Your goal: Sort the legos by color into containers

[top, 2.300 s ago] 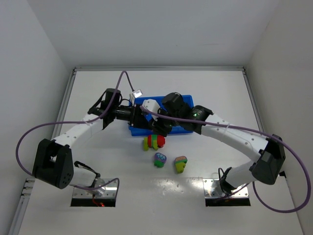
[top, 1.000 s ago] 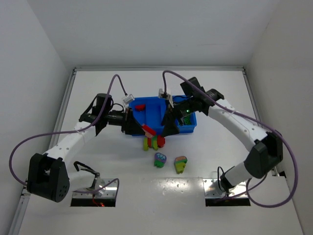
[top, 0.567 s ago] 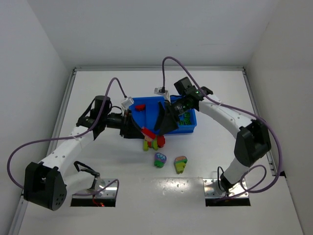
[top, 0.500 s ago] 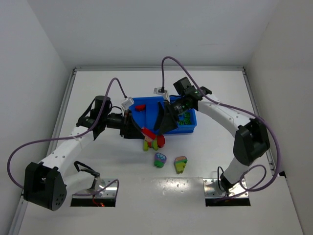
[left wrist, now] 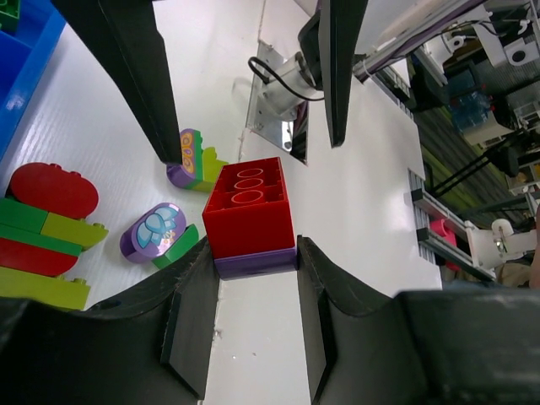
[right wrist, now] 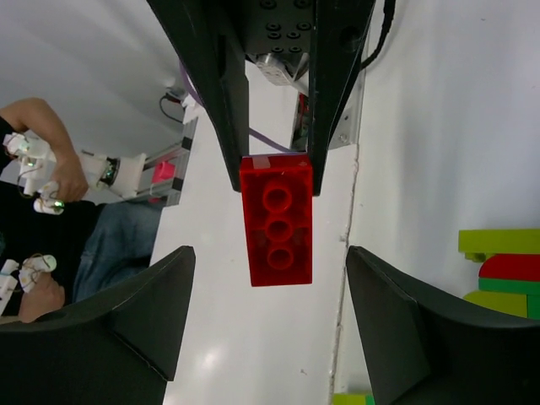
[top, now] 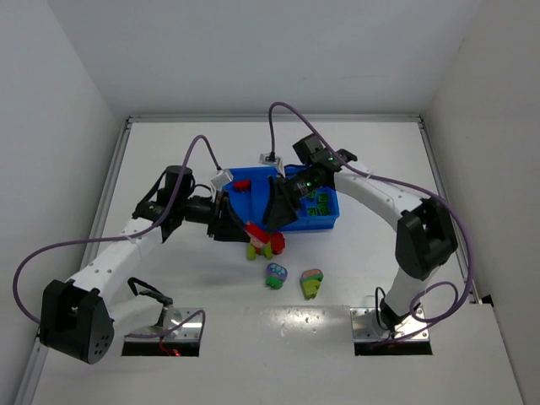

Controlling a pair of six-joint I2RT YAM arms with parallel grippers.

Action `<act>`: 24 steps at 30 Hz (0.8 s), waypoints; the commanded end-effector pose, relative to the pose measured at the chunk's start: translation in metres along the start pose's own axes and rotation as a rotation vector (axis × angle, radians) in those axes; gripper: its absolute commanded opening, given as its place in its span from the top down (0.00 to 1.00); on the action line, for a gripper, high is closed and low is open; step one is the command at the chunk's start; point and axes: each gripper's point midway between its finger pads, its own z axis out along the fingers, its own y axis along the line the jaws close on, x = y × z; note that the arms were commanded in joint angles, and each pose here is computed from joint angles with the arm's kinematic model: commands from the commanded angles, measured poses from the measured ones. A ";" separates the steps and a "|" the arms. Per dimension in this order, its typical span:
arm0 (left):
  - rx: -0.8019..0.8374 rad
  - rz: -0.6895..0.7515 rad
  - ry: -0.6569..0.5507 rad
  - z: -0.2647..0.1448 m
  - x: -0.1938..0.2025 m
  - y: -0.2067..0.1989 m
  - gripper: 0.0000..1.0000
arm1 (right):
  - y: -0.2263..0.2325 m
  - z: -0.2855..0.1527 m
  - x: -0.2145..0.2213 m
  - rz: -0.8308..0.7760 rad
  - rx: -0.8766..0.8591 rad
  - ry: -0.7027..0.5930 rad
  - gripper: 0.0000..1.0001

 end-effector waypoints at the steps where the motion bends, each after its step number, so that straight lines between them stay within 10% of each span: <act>1: 0.049 0.072 -0.006 0.000 -0.007 -0.013 0.88 | 0.003 0.010 -0.016 -0.083 -0.004 0.005 0.28; 10: 0.056 0.083 -0.004 0.002 -0.012 -0.016 0.88 | 0.002 0.028 -0.009 -0.072 -0.019 0.048 0.35; 20: 0.036 0.073 -0.003 0.002 -0.007 -0.012 0.89 | 0.000 0.025 -0.007 -0.068 -0.013 0.040 0.89; 24: 0.017 0.059 0.000 0.002 0.003 -0.008 0.89 | 0.000 0.003 -0.018 -0.080 0.020 -0.012 0.92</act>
